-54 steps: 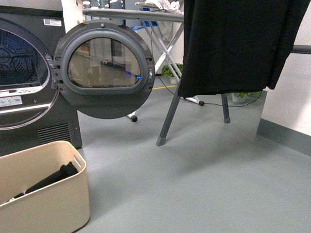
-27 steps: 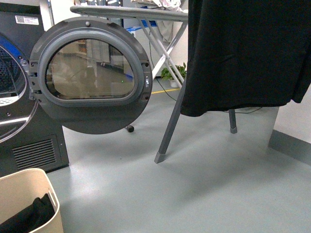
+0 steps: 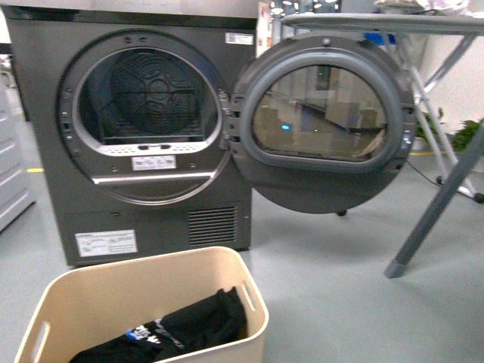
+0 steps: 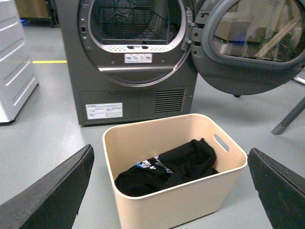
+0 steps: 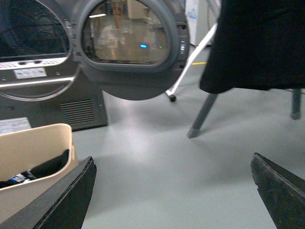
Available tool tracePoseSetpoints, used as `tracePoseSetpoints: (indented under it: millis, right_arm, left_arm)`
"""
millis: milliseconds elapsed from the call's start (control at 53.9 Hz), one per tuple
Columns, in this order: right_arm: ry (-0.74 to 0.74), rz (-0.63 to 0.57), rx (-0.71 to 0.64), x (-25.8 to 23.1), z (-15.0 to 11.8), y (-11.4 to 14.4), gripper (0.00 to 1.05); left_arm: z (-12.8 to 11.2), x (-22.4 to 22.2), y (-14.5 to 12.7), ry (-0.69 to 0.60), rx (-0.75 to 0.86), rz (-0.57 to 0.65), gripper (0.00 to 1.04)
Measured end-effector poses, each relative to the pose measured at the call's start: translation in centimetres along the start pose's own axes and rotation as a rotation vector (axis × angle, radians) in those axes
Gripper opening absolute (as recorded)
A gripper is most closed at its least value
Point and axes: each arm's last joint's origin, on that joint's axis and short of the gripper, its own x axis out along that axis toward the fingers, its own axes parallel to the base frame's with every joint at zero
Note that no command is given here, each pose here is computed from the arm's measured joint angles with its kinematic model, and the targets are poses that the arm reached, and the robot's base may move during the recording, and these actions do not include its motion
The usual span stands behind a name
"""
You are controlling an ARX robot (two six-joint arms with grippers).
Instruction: Move hamper under clothes hanger
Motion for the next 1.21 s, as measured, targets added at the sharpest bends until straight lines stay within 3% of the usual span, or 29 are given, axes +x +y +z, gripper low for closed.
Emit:
tracePoseSetpoints:
  millis: [1206]
  right_arm:
    - [0.0, 0.002, 0.0, 0.0, 0.0, 0.01, 0.97]
  left_arm:
    - [0.0, 0.0, 0.0, 0.0, 0.0, 0.0, 0.98]
